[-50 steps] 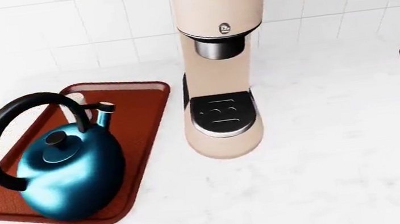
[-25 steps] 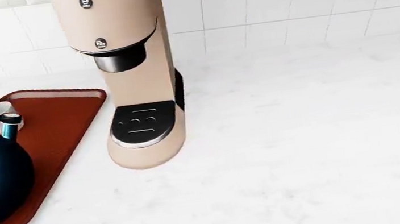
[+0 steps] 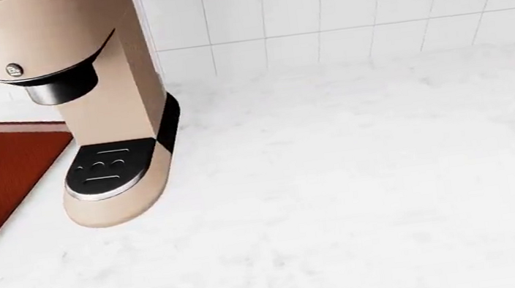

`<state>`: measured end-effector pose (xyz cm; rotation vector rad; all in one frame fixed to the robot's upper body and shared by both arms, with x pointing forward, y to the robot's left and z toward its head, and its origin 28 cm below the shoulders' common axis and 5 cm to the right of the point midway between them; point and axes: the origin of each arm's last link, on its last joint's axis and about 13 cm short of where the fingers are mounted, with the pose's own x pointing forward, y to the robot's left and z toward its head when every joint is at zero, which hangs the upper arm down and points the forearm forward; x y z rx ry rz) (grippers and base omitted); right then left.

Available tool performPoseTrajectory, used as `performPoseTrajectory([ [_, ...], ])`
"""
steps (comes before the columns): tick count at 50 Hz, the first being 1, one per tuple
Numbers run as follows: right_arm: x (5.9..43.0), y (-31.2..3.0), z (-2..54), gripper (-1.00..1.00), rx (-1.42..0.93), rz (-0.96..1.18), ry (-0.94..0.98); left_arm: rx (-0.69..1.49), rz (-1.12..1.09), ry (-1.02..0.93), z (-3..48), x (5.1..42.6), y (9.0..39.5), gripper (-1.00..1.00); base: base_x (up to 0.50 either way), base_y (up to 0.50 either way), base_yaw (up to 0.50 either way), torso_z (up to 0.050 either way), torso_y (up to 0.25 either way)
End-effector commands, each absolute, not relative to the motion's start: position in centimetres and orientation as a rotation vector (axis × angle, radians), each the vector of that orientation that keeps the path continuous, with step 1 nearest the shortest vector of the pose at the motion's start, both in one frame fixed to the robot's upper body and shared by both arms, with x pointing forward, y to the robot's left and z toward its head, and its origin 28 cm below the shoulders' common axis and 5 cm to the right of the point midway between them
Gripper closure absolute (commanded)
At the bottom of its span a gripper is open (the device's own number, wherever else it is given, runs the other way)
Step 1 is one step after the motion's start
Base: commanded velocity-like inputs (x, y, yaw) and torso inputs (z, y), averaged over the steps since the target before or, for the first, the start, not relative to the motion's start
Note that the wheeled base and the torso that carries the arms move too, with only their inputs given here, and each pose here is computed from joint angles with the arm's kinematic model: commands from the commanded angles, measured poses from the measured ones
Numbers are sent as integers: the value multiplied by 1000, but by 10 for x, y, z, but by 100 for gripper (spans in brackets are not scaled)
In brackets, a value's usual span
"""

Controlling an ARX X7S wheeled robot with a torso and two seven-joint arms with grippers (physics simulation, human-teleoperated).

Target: Pick the kettle from the counter and place it on the tray. Then pick the mug from the cabinet and place it on the tray. Then close the cabinet doors.

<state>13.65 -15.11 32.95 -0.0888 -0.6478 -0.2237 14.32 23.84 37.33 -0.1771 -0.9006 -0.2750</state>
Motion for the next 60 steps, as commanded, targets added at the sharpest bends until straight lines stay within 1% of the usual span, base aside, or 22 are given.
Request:
performPoseTrajectory([
  [1, 140, -176, 396, -100, -152, -487, -595, -179, -259, -899, 371, 142, 243, -100, 0, 0, 0, 0, 0],
  [7, 137, -180, 419, -100, -185, -553, -662, -182, -255, -897, 370, 142, 245, -100, 0, 0, 0, 0, 0],
  [10, 136, -182, 431, -100, -195, -551, -708, -181, -254, -899, 370, 141, 245, -100, 0, 0, 0, 0, 0],
  [17, 134, -182, 457, -100, -218, -432, -789, -183, -248, -897, 370, 141, 247, -100, 0, 0, 0, 0, 0],
  [27, 132, -176, 494, -100, -153, -312, -821, -183, -246, -897, 370, 140, 248, -100, 0, 0, 0, 0, 0],
  [45, 141, -145, 547, -100, -152, -170, -847, -187, -240, -897, 367, 137, 252, -100, 0, 0, 0, 0, 0],
  [60, 170, -117, 556, -100, -122, -53, -788, -188, -224, -902, 364, 132, 256, -100, 0, 0, 0, 1, 0],
])
